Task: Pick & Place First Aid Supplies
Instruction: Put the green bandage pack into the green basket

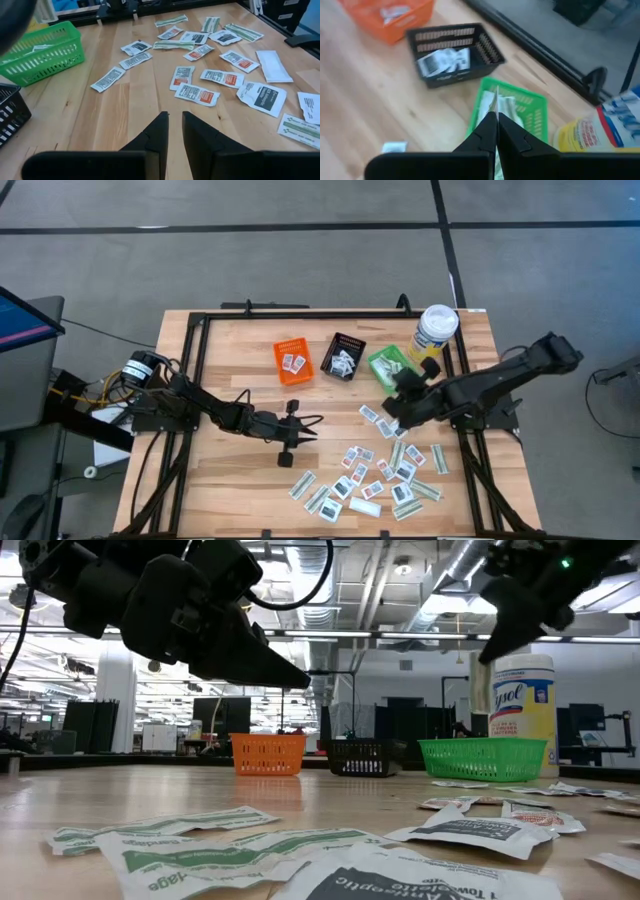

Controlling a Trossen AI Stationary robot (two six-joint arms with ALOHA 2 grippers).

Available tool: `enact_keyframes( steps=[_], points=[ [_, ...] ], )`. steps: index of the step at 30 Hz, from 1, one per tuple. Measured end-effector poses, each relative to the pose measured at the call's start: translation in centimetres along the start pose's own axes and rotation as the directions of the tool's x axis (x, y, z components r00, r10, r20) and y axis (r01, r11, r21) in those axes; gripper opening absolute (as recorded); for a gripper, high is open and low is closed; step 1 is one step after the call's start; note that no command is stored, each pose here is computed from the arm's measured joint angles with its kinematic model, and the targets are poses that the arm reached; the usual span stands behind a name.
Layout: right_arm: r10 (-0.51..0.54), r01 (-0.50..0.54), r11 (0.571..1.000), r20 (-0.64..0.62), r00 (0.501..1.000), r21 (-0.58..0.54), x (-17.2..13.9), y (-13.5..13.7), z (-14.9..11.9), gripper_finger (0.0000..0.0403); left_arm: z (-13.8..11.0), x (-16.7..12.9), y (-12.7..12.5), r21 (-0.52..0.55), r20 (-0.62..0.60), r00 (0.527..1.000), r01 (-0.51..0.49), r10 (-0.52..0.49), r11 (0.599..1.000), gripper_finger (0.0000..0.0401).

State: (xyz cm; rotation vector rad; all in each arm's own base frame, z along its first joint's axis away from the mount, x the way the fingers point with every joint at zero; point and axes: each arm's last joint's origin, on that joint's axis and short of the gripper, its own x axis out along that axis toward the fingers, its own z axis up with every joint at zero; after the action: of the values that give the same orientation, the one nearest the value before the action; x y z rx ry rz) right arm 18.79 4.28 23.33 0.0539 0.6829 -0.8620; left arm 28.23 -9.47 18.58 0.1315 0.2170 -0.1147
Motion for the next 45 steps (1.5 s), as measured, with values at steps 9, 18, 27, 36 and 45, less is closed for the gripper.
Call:
enact_keyframes(
  steps=[9, 18, 27, 36, 45],
  points=[
    [0.080, -0.116, 0.956, 0.143, 0.986, 0.269, 1.5, -4.8, -4.1, 0.0000, 0.1, 0.0, 0.0, -0.003, 0.012, 1.000, -0.001, 0.001, 1.000, 0.0056],
    [0.197, -0.278, 0.833, 0.213, 0.957, 0.478, 3.5, -6.3, -6.1, 0.0006, 0.3, 0.0, 0.0, -0.011, 0.031, 1.000, -0.002, 0.002, 1.000, 0.0056],
    [0.205, -0.251, 0.826, 0.145, 0.968, 0.505, 4.4, -6.5, -6.6, 0.0075, 0.3, 0.0, 0.0, -0.023, 0.032, 0.999, -0.001, 0.002, 1.000, 0.0056],
    [0.215, -0.290, 0.887, 0.233, 0.948, 0.359, 4.0, -6.4, -5.1, 0.0115, 0.3, 0.0, 0.0, -0.056, 0.032, 0.999, 0.000, 0.002, 0.998, 0.0056],
    [0.340, -0.416, 0.898, 0.369, 0.865, 0.147, 3.3, -3.6, -3.7, 0.0127, 0.4, 0.0, -0.2, -0.056, 0.037, 0.997, 0.070, -0.068, 0.996, 0.0061]
  ],
)
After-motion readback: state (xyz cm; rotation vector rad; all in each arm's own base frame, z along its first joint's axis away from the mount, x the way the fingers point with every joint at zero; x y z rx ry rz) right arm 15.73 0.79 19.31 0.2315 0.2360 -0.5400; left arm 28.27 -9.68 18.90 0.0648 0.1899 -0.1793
